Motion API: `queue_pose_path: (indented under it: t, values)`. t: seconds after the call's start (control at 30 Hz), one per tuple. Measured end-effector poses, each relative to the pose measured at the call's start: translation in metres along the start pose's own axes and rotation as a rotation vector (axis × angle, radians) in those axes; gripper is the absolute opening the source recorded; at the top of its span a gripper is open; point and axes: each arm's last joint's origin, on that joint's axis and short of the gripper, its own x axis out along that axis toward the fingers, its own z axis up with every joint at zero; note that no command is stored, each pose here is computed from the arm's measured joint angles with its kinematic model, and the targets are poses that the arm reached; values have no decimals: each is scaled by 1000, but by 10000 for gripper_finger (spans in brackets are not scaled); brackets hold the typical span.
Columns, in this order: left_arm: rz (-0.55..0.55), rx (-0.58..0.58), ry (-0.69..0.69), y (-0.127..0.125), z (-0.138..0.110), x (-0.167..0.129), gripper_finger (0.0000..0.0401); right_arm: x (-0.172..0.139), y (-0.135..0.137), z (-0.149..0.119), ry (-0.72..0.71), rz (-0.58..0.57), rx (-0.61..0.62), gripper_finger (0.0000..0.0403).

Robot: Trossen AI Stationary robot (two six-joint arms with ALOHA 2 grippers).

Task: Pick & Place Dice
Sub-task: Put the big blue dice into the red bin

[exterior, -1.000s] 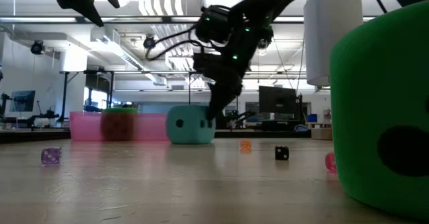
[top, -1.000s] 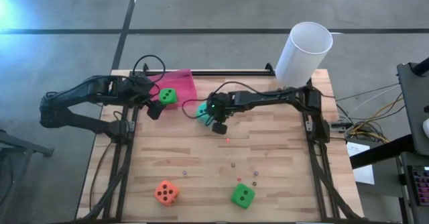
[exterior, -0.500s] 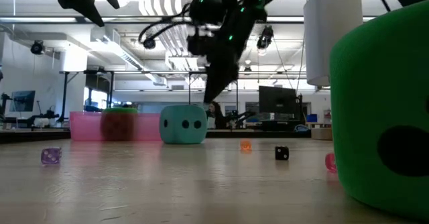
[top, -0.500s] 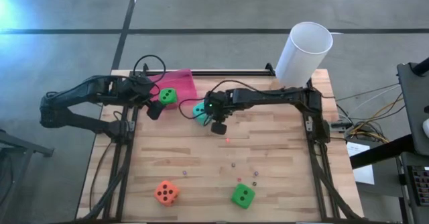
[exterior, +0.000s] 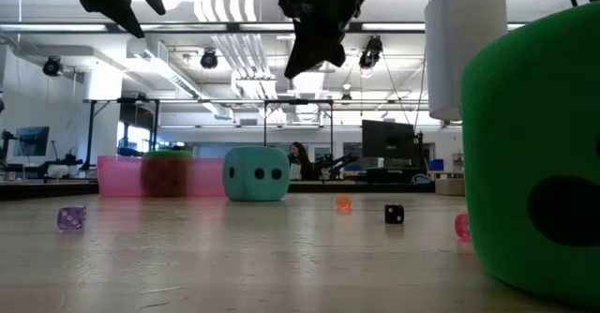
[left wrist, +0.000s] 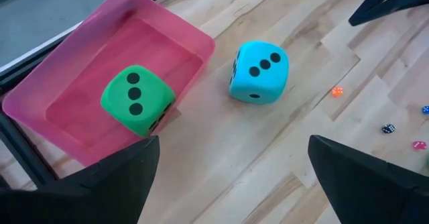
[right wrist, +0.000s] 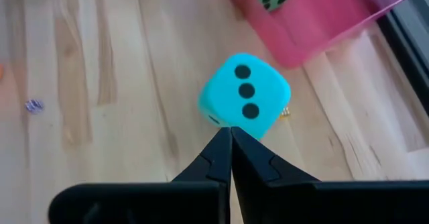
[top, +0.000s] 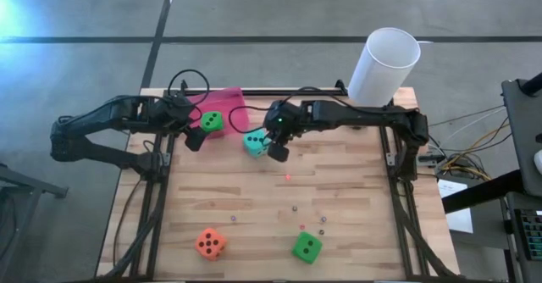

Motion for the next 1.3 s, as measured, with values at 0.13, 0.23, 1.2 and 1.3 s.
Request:
queue_pose_path:
  t: [0.13, 0.23, 1.2, 1.3]
  values:
    - [0, 5, 1, 0, 0, 0, 384, -4, 0, 4, -18, 4, 15, 8]
    - [0, 49, 1, 0, 0, 0, 385, -7, 1, 6, -28, 8, 11, 8]
    - [7, 476, 16, 0, -2, 4, 389, -8, 1, 8, -40, 10, 17, 8]
    - [7, 473, 17, 0, -2, 4, 387, -8, 1, 9, -41, 10, 17, 8]
